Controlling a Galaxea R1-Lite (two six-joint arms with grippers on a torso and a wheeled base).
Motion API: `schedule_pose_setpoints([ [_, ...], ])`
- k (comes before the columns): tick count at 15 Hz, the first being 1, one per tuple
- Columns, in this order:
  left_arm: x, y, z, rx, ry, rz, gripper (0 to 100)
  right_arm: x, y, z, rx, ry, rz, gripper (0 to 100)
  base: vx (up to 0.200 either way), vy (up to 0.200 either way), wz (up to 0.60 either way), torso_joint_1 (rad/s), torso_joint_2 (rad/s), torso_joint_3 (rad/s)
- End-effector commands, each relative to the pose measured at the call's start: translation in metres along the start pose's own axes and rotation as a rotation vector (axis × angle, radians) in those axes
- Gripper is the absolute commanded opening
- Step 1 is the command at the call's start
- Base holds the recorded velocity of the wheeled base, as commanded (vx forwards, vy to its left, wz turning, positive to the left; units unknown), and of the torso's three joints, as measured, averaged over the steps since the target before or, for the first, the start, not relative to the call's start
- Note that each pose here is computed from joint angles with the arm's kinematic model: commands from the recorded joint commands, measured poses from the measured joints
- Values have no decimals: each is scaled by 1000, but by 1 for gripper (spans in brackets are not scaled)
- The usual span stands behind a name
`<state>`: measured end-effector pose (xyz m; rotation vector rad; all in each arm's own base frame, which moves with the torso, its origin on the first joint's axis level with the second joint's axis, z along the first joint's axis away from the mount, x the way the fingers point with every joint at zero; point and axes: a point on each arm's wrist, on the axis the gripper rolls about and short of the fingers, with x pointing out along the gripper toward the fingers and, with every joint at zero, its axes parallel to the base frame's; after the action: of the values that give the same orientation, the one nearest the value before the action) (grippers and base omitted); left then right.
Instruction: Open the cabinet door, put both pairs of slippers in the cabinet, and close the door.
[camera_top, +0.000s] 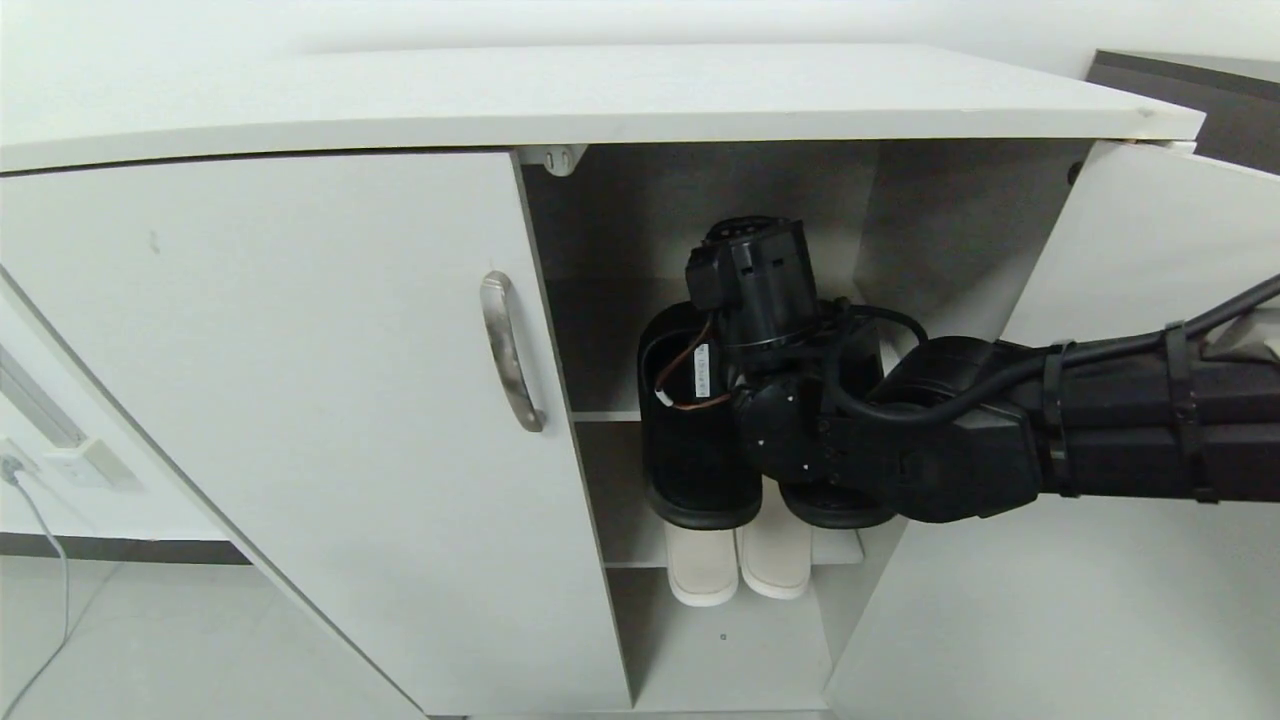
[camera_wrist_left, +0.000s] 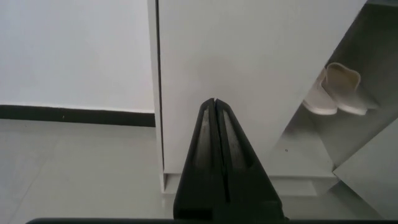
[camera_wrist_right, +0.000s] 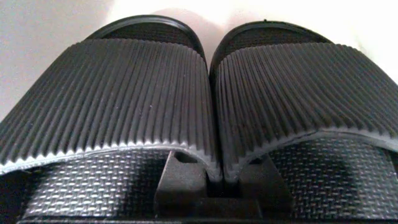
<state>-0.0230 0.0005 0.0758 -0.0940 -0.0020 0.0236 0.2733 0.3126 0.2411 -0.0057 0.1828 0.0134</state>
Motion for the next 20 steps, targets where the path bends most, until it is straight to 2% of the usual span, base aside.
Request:
schedule_pose_setpoints([
  [1,0,0,0,-1,1,1,0,0,-2,3,3,-5,2,0,0,0,0,0,0,0],
  [7,0,0,0,-1,1,1,0,25,-8,8,6,-8,6,0,0,0,0,0,0,0],
  [15,0,0,0,-1,1,1,0,49,-1,28,11,-21,-3,0,0,0,0,0,0,0],
  [20,0,0,0,-3,2,1,0,55,1,20,1,-6,-9,0,0,0,0,0,0,0],
])
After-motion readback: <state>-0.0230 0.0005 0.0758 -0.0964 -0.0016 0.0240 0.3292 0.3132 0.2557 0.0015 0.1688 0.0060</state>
